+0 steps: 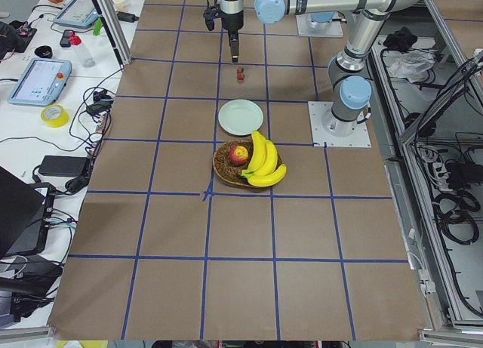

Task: Collect all strawberries into plate
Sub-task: 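Carry the strawberry next to the other two and release it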

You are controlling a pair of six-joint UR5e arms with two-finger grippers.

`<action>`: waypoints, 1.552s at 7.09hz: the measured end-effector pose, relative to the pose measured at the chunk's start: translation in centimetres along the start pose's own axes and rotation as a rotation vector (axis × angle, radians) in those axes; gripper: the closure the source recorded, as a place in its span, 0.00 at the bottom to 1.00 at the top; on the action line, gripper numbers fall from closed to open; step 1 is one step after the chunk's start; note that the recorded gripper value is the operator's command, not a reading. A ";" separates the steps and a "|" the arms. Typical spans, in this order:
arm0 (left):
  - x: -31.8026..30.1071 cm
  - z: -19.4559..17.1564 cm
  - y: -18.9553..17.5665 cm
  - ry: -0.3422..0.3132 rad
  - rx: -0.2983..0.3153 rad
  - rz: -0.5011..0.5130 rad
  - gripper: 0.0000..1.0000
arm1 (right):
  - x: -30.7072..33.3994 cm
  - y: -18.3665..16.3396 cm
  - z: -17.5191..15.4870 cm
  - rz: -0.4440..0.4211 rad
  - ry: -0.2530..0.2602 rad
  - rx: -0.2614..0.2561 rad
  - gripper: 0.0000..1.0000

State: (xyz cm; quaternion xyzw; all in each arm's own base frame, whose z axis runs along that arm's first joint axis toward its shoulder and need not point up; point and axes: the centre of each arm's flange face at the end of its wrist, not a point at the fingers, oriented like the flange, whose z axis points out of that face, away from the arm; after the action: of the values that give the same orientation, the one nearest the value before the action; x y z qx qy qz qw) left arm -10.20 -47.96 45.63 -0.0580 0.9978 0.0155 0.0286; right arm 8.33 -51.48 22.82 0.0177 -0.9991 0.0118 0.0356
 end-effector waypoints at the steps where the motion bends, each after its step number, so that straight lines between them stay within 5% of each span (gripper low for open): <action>1: 0.0 0.1 -0.1 0.000 -0.002 0.000 0.00 | -5.7 -0.1 -1.9 0.034 -0.005 0.017 0.96; 3: 0.0 0.1 -0.1 -0.001 -0.002 -0.001 0.00 | -16.8 1.4 -3.9 0.139 -0.043 0.032 0.96; 5: -0.1 0.2 0.0 -0.001 -0.004 -0.004 0.00 | -25.6 2.5 -3.9 0.278 -0.150 -0.004 0.96; 7: -0.1 0.6 0.0 -0.001 -0.011 -0.004 0.00 | -33.0 1.8 -3.6 0.353 -0.197 -0.020 0.96; 11: -0.3 1.0 -0.1 -0.003 -0.021 -0.008 0.00 | -38.9 1.7 -1.8 0.503 -0.293 -0.109 0.85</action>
State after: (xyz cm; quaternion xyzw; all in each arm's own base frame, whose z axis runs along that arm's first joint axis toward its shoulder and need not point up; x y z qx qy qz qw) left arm -9.85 -47.96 44.66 -0.0621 0.9973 0.0258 0.0296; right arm 47.18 -48.40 21.76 -0.2311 -0.9658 -0.0362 -0.1122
